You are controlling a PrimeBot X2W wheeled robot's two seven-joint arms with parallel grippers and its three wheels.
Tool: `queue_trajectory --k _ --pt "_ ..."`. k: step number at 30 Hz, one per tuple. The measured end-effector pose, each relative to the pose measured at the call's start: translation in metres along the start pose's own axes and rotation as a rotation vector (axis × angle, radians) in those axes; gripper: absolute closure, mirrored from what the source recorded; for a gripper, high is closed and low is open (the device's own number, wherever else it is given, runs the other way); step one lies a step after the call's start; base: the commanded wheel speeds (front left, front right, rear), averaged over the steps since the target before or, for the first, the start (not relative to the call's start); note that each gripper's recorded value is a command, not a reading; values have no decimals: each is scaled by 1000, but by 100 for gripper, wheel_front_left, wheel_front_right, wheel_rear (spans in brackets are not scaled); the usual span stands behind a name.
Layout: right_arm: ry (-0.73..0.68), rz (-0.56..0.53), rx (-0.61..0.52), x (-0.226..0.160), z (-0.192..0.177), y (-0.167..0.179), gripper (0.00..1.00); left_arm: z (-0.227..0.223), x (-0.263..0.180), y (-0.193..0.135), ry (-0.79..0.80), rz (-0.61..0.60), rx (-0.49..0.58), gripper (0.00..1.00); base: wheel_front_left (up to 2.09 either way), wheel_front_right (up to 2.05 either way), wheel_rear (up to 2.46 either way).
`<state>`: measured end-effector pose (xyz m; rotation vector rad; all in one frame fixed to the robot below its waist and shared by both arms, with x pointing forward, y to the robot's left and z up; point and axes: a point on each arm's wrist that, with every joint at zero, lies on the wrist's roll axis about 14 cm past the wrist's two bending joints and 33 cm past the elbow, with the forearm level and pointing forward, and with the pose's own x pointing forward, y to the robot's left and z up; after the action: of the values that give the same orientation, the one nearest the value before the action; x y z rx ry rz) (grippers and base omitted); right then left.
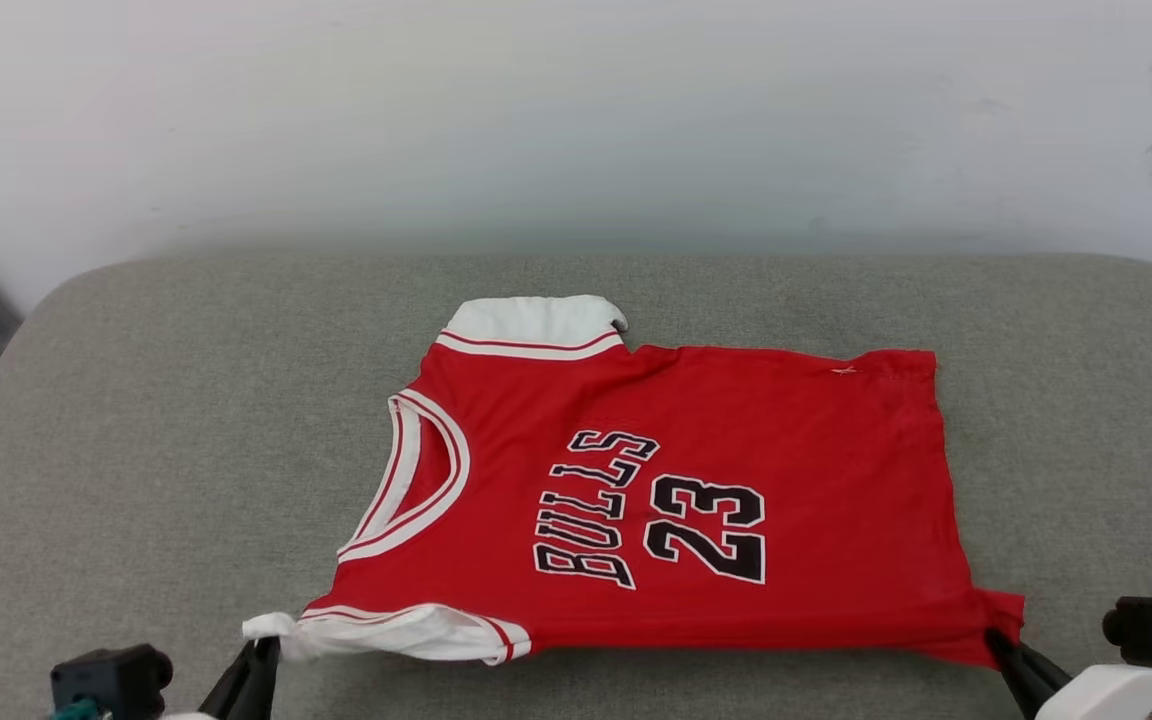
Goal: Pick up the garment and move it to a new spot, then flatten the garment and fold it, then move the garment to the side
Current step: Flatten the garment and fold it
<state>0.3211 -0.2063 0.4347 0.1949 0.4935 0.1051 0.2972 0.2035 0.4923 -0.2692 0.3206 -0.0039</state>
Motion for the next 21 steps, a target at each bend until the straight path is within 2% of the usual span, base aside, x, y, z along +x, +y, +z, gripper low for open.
queue_trajectory --k 6,10,16,21 --pt "62 -25 -13 7 -6 1 100 13 29 -21 -17 -97 18 100 0 0 0" --pt "60 -37 -32 26 7 -1 100 17 62 -32 -15 -149 36 100 0 0 0" --pt "94 -46 -41 58 9 -5 100 9 116 -32 33 -162 40 100 0 0 0" --pt "154 -64 -56 76 -6 -12 100 -9 151 -32 100 -169 32 100 0 0 0"
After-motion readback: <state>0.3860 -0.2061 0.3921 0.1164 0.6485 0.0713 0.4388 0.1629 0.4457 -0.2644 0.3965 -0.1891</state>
